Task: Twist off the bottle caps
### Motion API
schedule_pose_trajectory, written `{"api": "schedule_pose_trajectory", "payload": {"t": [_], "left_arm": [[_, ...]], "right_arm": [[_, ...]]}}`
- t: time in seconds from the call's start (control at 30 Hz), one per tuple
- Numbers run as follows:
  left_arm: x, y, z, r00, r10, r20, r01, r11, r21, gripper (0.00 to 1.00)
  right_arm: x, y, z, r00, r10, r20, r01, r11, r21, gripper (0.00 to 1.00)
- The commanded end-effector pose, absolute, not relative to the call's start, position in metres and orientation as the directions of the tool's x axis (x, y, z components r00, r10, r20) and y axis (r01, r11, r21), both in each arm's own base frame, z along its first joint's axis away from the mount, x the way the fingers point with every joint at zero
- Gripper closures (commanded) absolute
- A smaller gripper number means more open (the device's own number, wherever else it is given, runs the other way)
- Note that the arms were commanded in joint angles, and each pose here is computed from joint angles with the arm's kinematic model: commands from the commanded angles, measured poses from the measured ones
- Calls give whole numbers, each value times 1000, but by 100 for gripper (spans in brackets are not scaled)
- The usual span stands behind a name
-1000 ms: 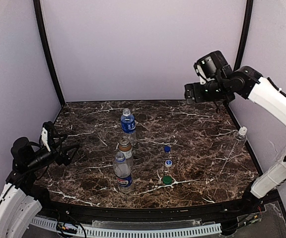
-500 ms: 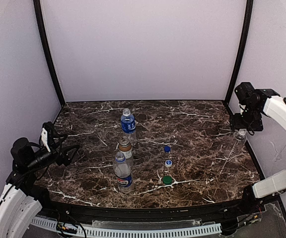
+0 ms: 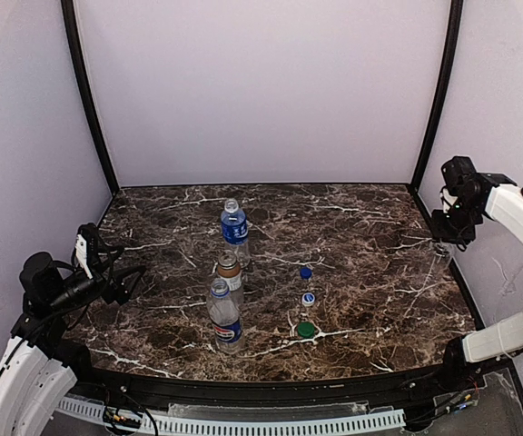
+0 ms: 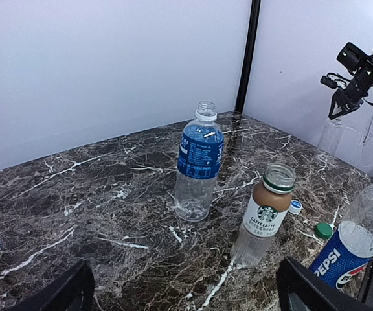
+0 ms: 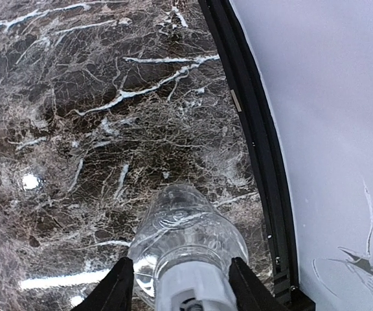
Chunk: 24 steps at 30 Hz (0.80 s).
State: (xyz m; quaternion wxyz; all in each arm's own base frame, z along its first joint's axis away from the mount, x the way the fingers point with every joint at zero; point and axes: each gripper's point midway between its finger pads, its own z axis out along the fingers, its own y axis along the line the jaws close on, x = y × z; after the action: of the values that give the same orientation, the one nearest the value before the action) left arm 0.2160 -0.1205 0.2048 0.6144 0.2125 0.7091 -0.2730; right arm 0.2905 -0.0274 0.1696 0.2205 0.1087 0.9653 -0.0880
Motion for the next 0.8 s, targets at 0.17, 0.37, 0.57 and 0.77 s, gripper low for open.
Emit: {"api": "schedule_pose_trajectory", "payload": {"t": [0.17,0.37,0.57,0.77], "left_arm": [[215,-121,203,-148,-40,-988,646,753,-128,1],[215,-122,204,-142,-38,-989,649,751,-122,1],[213,-122,210,-116,-28,-993,656,748,-97,3],[209,-125,228,-53,24,-998,679,734,-18,6]], "right_arm": [[293,-24,174,-860,175,-479,244,966,-86,82],[295,-21,185,-856,162,-492,226,971,-75,100],[308,5,245,-776,130,-617,156,988,12,100],[321,99,364,-555,47,-830,-91,989,117,100]]}}
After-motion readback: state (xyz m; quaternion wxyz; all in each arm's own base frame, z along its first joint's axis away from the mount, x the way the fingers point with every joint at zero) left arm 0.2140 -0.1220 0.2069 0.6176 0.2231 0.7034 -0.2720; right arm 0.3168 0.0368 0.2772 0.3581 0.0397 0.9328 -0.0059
